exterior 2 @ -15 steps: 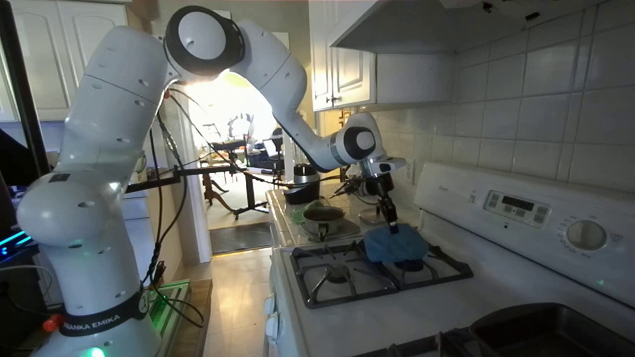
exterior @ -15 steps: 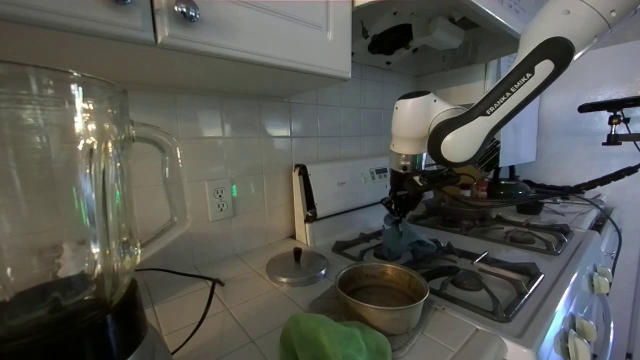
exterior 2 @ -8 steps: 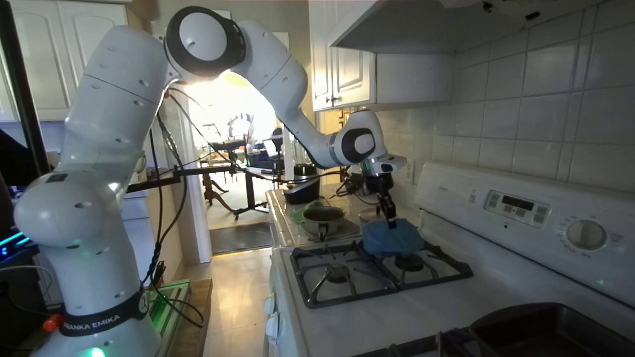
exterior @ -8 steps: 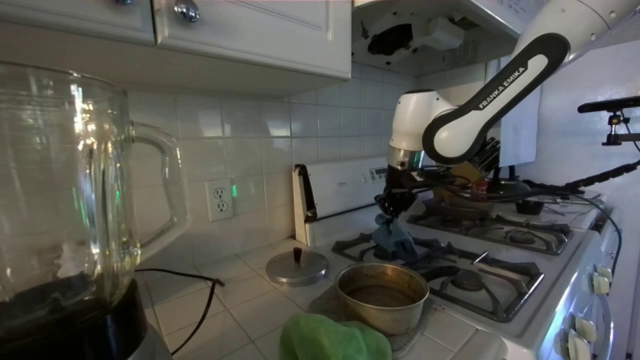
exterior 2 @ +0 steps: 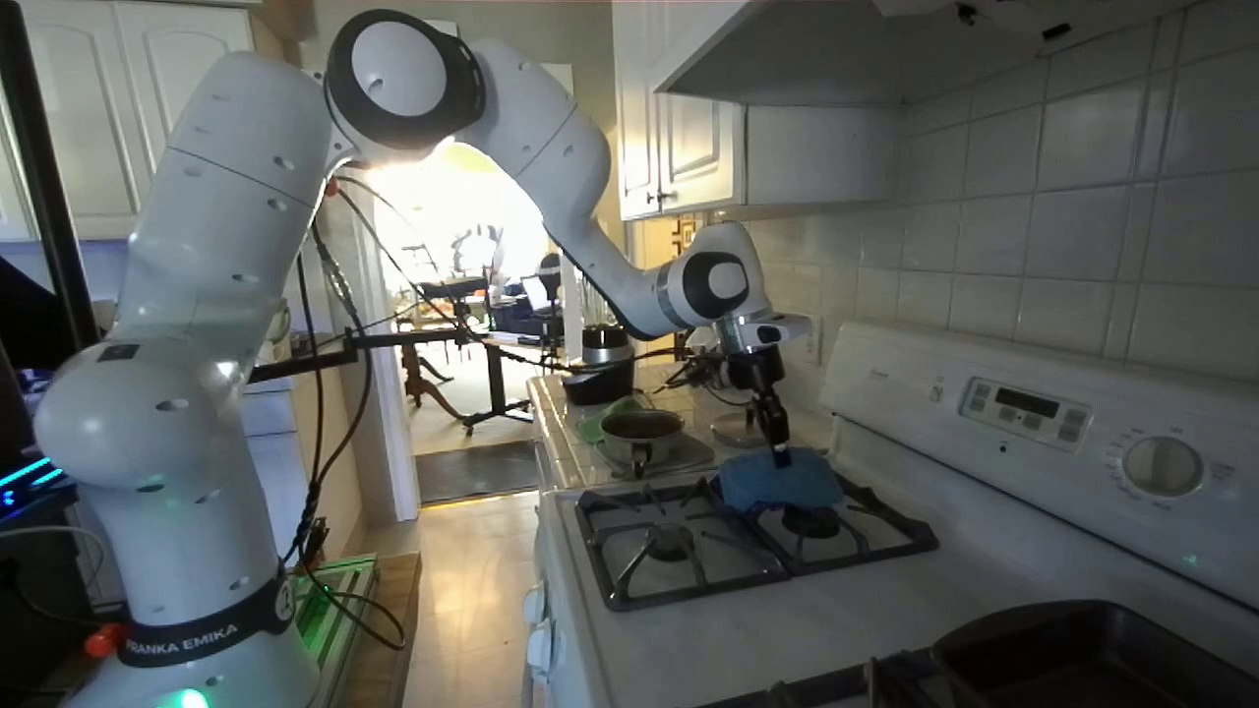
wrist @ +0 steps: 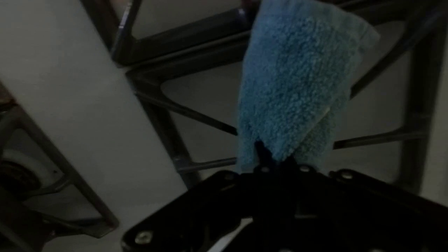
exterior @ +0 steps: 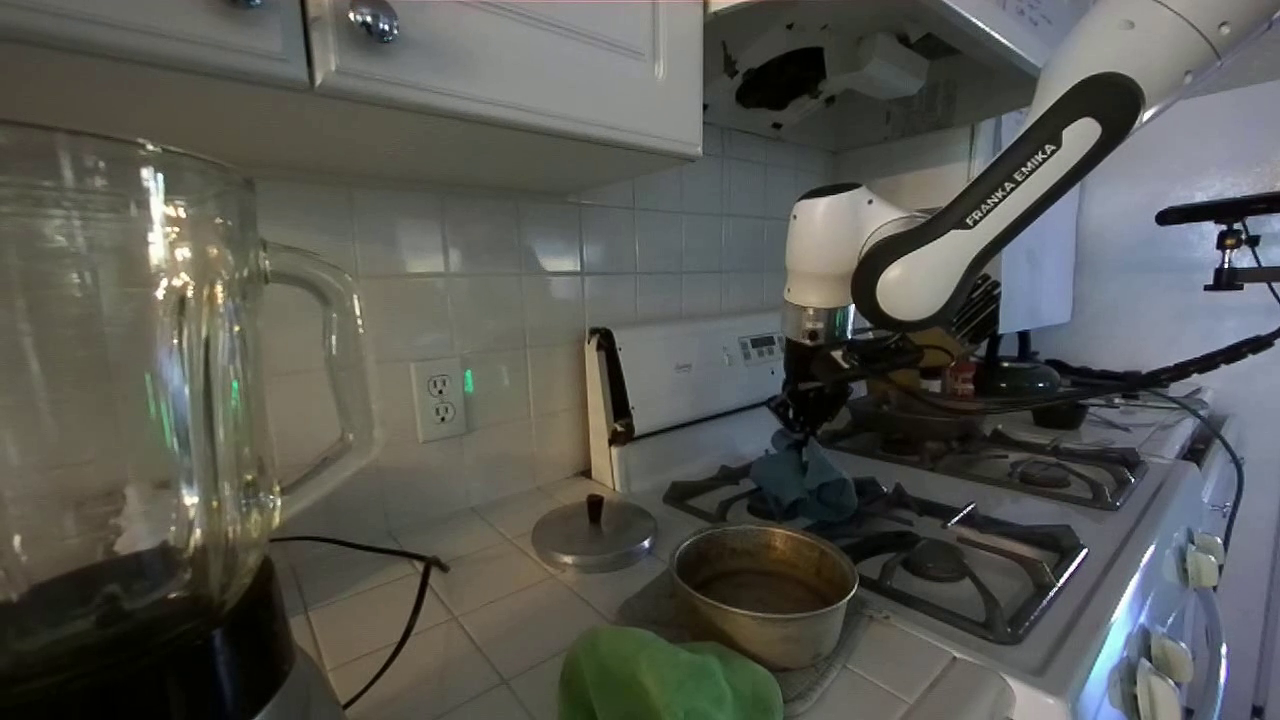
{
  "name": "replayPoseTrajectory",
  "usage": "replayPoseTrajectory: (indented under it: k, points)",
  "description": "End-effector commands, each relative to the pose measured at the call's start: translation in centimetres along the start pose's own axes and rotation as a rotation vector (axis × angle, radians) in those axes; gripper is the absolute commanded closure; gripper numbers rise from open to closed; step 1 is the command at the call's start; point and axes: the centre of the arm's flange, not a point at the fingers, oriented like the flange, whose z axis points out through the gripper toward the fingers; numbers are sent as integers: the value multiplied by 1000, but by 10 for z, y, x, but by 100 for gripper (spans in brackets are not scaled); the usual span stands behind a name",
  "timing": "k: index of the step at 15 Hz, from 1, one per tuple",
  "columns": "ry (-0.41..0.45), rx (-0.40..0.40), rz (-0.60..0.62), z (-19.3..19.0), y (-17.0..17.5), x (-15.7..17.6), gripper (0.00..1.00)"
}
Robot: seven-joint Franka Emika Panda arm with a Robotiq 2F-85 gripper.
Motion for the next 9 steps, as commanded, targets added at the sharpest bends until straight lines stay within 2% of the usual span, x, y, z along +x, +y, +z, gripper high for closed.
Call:
replayPoseTrajectory:
  k: [1, 4, 6, 9]
  points:
    - [2, 201, -34, -13, -25, -1, 98]
    - [5, 347, -71, -21, -37, -2, 98]
    - [5, 284, -84, -18, -36, -1, 98]
    - [21, 149, -72, -3, -18, 9, 98]
